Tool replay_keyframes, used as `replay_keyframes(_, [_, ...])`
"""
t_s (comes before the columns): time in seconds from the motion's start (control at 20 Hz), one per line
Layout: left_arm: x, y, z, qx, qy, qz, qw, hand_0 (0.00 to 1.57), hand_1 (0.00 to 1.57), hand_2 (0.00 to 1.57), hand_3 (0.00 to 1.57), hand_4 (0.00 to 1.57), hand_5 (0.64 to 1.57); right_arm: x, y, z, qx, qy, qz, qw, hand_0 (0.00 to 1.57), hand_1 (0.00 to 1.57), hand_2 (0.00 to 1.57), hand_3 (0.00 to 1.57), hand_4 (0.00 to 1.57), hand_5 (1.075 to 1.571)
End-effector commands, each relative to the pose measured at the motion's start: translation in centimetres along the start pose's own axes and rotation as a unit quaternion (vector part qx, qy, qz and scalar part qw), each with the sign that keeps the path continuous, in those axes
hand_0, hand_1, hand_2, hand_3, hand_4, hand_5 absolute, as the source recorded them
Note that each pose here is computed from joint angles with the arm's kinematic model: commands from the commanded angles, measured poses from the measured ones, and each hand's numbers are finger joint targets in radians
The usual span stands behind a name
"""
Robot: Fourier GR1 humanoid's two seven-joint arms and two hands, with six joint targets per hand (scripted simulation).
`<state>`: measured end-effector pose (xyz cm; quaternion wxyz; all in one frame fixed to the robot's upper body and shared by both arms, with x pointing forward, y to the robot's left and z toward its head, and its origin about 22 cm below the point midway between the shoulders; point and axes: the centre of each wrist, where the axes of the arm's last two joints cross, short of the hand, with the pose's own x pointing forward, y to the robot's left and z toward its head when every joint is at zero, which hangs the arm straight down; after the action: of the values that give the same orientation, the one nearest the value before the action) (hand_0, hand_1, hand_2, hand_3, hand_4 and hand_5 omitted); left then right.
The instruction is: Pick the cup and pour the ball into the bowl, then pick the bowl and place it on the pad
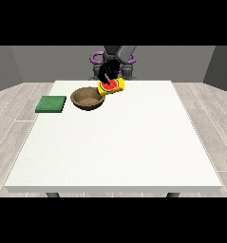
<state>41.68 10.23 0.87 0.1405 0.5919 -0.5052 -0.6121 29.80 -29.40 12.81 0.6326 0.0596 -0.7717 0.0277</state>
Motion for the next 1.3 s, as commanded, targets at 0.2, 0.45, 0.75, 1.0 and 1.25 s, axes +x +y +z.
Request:
replay_keyframes(0.2, [2.5,2.3,-0.6,-0.005,-0.037,-0.035,0.999,1.50,1.50,1.57,1.57,1.06,1.506,-1.5,-2.1,1.1,-0.014,0.028,-0.005,0.9995,0.00,0.00,0.00,0.00,0.38,1.565])
replay_keyframes(0.45, [-1.4,-0.8,1.6,0.003,0.122,0.199,0.972,0.94,0.94,1.37,1.30,1.09,1.448,-1.7,-4.0,3.2,-0.020,0.022,0.004,0.9996,0.00,0.00,0.00,0.00,0.38,1.565])
replay_keyframes(0.75, [-6.9,-2.6,3.7,0.082,0.259,0.351,0.896,1.24,1.24,1.57,1.57,0.76,1.568,-1.6,-4.4,4.2,-0.038,0.007,0.009,0.9992,0.00,0.00,0.00,0.00,0.38,1.565])
replay_keyframes(1.0, [-8.0,-6.4,9.6,0.113,0.288,0.417,0.854,1.52,1.52,1.57,1.57,1.20,1.567,0.7,-1.6,4.0,-0.010,-0.046,0.002,0.9989,0.00,0.00,0.00,0.00,0.39,1.565])
replay_keyframes(1.25, [-6.9,-5.2,9.9,0.175,0.308,0.565,0.745,1.50,1.50,1.57,1.57,1.47,1.461,0.6,-1.5,5.0,-0.016,-0.042,0.004,0.9990,0.00,0.00,0.00,0.00,0.42,1.565])
